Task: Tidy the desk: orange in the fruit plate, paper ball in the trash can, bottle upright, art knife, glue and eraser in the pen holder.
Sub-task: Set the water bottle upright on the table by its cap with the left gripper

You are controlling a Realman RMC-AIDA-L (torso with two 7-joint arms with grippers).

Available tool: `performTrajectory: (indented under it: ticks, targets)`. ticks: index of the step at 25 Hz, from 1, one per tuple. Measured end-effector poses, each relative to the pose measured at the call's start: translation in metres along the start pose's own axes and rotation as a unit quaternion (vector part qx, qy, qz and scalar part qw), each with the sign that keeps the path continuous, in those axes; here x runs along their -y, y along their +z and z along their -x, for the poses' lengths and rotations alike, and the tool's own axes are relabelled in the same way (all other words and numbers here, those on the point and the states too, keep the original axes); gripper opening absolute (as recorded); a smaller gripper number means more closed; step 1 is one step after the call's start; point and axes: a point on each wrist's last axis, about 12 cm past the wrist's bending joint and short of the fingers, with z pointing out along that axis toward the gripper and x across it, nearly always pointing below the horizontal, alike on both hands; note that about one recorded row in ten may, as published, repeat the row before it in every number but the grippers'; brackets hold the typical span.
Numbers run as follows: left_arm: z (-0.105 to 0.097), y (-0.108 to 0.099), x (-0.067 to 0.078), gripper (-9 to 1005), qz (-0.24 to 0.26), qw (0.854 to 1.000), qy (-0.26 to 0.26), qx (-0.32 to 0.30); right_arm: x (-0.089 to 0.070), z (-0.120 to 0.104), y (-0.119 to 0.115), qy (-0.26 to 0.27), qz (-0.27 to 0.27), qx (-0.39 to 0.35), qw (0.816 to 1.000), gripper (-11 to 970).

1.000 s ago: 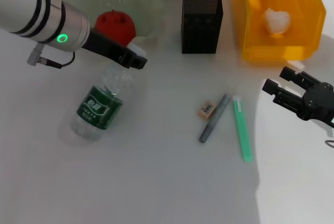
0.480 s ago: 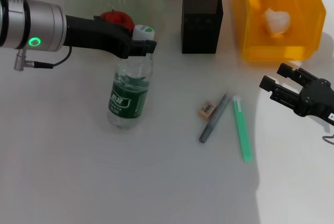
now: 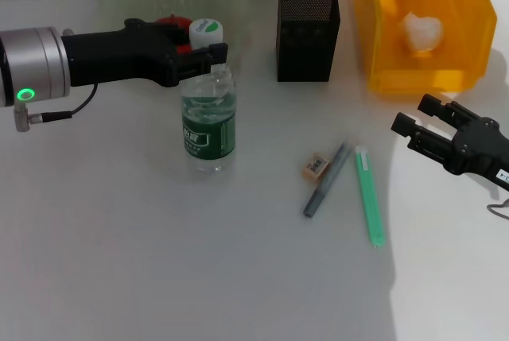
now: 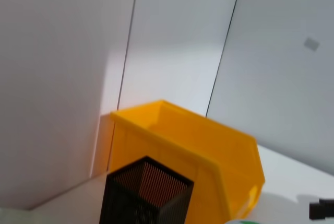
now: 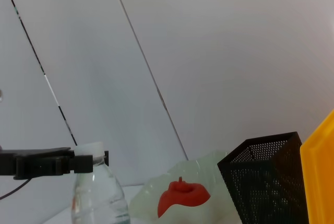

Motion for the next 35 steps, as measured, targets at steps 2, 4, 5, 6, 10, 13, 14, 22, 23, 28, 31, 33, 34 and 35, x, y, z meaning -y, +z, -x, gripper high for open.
performTrajectory:
  ticks: [2,4,5,6,10,13,14,22,23,28,31,33,34,35]
  targets:
    - [-0.006,-0.001,-0.001,465,0.0,1.0,-0.002,0.024,0.0,0.0,0.0,0.002,0.0,0.001,1.0,767]
    - [-0.014,-0.004,-0.001,466,0.002,0.998,0.001,0.063,0.0,0.0,0.001,0.003,0.0,0.002,1.0,767]
    - [-0.017,-0.005,-0.001,467,0.005,0.997,0.005,0.076,0.0,0.0,0.001,0.003,0.0,0.002,1.0,767]
    - [-0.022,-0.007,-0.001,468,0.01,0.995,0.008,0.096,0.0,0.0,0.001,0.003,0.0,0.003,1.0,767]
    - [-0.04,-0.013,-0.001,471,0.039,0.987,0.025,0.156,-0.001,0.0,0.003,0.006,0.002,0.004,1.0,767]
    - [-0.057,-0.014,0.001,474,0.066,0.98,0.046,0.183,-0.001,0.001,0.005,0.006,0.003,0.005,1.0,767]
    - [-0.06,-0.014,0.002,474,0.073,0.978,0.052,0.19,-0.002,0.001,0.007,0.007,0.005,0.006,1.0,767]
    - [-0.085,-0.012,0.007,481,0.124,0.967,0.069,0.212,-0.003,0.001,0.013,0.011,0.01,0.007,1.0,766]
    - [-0.085,-0.012,0.007,482,0.124,0.967,0.069,0.212,-0.003,0.001,0.013,0.011,0.01,0.007,1.0,766]
    - [-0.102,-0.006,0.014,486,0.149,0.964,0.095,0.2,-0.002,0.001,0.014,0.01,0.008,0.005,1.0,766]
    - [-0.102,-0.005,0.014,488,0.149,0.964,0.095,0.2,-0.002,0.001,0.014,0.01,0.007,0.005,1.0,766]
    - [-0.102,-0.005,0.014,490,0.15,0.963,0.094,0.202,-0.002,0.001,0.014,0.01,0.008,0.005,1.0,766]
    - [-0.102,-0.005,0.014,491,0.15,0.963,0.094,0.203,-0.002,0.001,0.014,0.01,0.008,0.005,1.0,766]
    - [-0.101,-0.006,0.014,492,0.15,0.963,0.093,0.204,-0.002,0.001,0.014,0.01,0.008,0.005,1.0,766]
